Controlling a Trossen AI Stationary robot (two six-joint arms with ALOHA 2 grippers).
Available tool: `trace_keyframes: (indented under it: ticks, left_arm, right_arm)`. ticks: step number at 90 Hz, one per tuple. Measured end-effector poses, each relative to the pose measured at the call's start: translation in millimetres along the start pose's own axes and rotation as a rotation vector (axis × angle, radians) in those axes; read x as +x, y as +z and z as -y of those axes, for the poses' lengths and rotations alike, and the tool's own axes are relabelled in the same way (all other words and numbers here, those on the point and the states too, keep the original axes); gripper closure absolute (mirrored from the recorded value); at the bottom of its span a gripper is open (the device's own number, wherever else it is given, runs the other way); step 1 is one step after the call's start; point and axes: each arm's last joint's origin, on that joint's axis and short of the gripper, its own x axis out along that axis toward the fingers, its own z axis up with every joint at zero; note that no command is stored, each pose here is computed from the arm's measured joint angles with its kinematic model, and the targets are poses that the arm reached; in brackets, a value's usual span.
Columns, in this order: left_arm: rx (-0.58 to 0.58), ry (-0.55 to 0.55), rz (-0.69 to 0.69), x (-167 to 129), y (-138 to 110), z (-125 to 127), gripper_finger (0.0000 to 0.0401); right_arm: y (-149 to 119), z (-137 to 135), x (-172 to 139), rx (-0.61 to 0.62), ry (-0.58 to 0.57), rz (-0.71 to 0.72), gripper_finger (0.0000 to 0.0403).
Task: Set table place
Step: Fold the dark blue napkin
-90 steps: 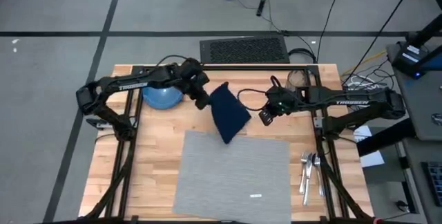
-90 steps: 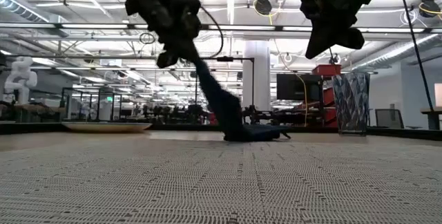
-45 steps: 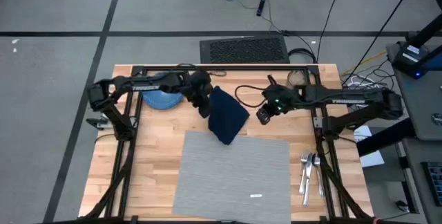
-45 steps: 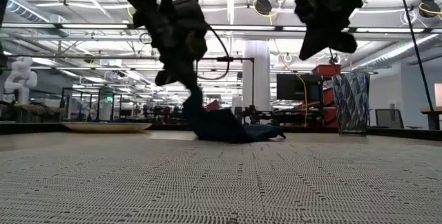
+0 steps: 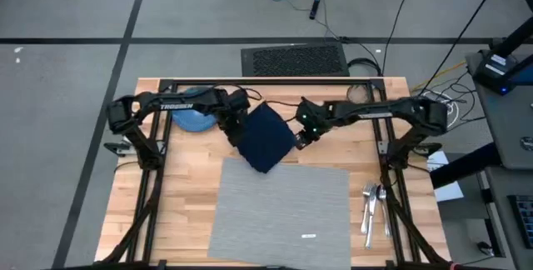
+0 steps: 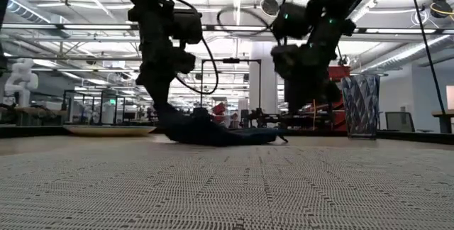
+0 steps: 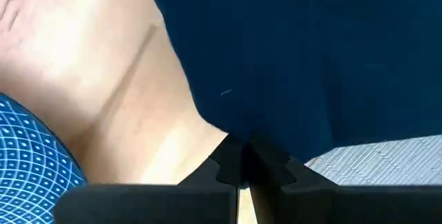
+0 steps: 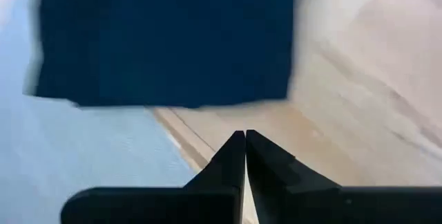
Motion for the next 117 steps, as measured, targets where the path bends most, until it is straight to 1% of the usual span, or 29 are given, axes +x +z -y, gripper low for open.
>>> trace_keyframes:
  ticks: [21, 41, 53, 59, 70, 75, 87, 94, 108, 117]
  left_arm:
    - [0.018, 0.0, -0.006, 12.0, -6.8, -2.9, 0.0401]
    - [0.028, -0.023, 0.004, 16.8, -8.4, -3.2, 0.0401]
    - [0.048, -0.04, -0.002, 19.3, -10.3, -3.4, 0.0401]
    - [0.063, -0.04, -0.009, 20.6, -11.7, -3.8, 0.0401]
    - [0.101, -0.041, -0.011, 21.0, -12.3, -3.9, 0.0401]
    - [0.111, -0.041, -0.01, 21.0, -12.1, -3.9, 0.0401]
    - [0.129, -0.045, -0.01, 21.1, -12.2, -4.0, 0.0401]
    - [0.129, -0.049, -0.013, 21.1, -12.5, -4.1, 0.0401]
    - [0.129, -0.053, -0.02, 21.1, -13.1, -3.9, 0.0401]
    - [0.13, -0.057, -0.02, 21.1, -13.1, -3.5, 0.0401]
  right_arm:
    - [-3.3, -6.2, 21.6, 0.003, 0.024, -0.047, 0.0403]
    - [5.6, -2.1, 48.0, 0.04, 0.039, -0.023, 0.0403]
    - [13.9, 4.5, 54.7, 0.082, 0.06, -0.003, 0.0403]
    - [20.7, 7.6, 54.1, 0.097, 0.057, 0.051, 0.0403]
    - [41.6, 15.3, 46.3, 0.112, 0.008, 0.269, 0.0403]
    - [49.8, 16.6, 42.9, 0.125, 0.031, 0.336, 0.0403]
    - [60.7, 14.9, 40.2, 0.112, 0.12, 0.407, 0.0403]
    - [62.6, 15.7, 39.2, 0.11, 0.125, 0.42, 0.0403]
    - [52.3, 24.8, 45.4, 0.192, -0.004, 0.343, 0.0403]
    - [54.6, 33.3, 50.7, 0.215, -0.006, 0.315, 0.0403]
